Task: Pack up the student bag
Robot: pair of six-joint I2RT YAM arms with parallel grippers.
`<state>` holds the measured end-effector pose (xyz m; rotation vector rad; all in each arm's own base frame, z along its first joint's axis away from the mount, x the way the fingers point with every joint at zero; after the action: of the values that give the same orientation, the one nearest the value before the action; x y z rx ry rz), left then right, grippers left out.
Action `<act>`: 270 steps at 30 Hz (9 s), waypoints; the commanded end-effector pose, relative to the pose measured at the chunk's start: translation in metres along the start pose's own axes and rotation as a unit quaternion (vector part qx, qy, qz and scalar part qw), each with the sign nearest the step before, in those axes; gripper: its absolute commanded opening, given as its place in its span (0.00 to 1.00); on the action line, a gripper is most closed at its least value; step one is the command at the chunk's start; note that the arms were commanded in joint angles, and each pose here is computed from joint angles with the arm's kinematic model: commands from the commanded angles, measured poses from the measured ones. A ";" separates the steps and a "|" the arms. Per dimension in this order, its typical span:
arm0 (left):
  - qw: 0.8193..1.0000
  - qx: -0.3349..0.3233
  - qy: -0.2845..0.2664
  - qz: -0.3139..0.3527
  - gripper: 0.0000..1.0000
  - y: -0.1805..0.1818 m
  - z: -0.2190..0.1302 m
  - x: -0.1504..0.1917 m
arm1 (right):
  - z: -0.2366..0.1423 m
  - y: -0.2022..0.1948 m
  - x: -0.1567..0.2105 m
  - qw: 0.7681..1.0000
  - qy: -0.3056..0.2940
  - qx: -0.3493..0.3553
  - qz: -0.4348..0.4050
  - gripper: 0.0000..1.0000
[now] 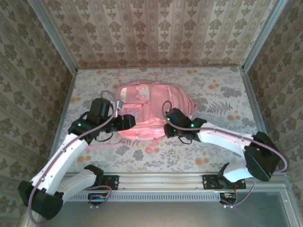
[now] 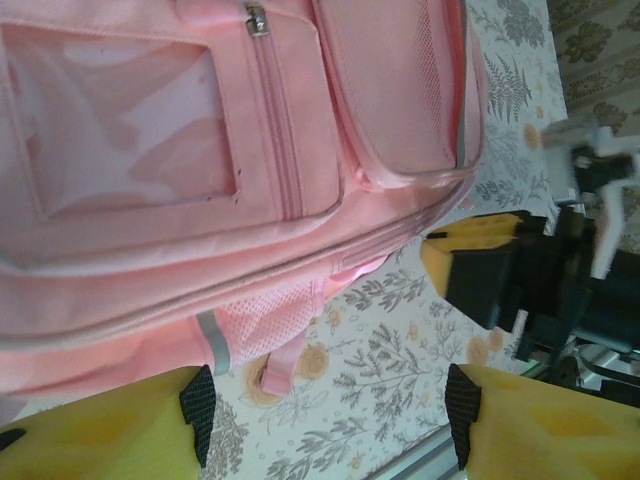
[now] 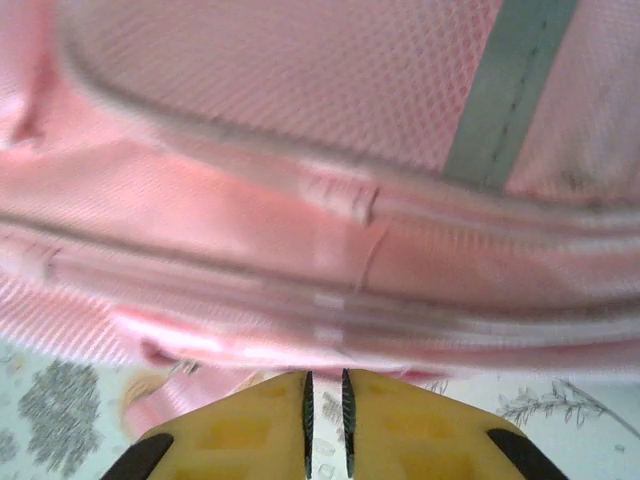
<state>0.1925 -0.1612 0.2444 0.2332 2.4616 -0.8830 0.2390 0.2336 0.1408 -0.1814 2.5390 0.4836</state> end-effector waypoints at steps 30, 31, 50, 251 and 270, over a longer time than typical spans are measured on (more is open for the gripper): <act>0.998 -0.002 -0.051 0.028 0.67 0.018 0.034 0.010 | 0.046 0.036 0.077 0.949 -0.254 -0.069 -0.174 0.54; 0.998 -0.004 -0.058 0.031 0.67 0.019 0.031 0.009 | 0.048 0.035 0.078 0.948 -0.257 -0.069 -0.175 0.55; 0.996 -0.019 -0.075 0.033 0.67 0.023 0.022 0.006 | 0.086 0.033 0.092 0.932 -0.273 -0.069 -0.227 0.64; 0.949 -0.076 -0.152 -0.265 0.26 0.124 0.098 0.000 | 0.061 0.092 0.062 0.967 -0.099 -0.124 -0.197 0.00; 0.949 -0.103 -0.153 -0.254 0.01 0.131 0.110 -0.017 | 0.036 0.032 0.078 0.983 -0.076 -0.025 -0.164 0.00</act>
<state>0.2716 -0.1409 0.0963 -0.5763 2.4203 -0.8767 0.1888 0.2982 0.0885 -0.5876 2.2261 0.5151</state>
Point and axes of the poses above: each hand's point on the last joint's axis, 136 mm out from that joint toward the fingers, its own z axis out along the fingers, its own y axis along the line the jaws close on, x = y × z, the point moved 4 cm from there along -z, back along the fingers, and after that the axes turned 5 degrees about z, right-handed, at the moved point
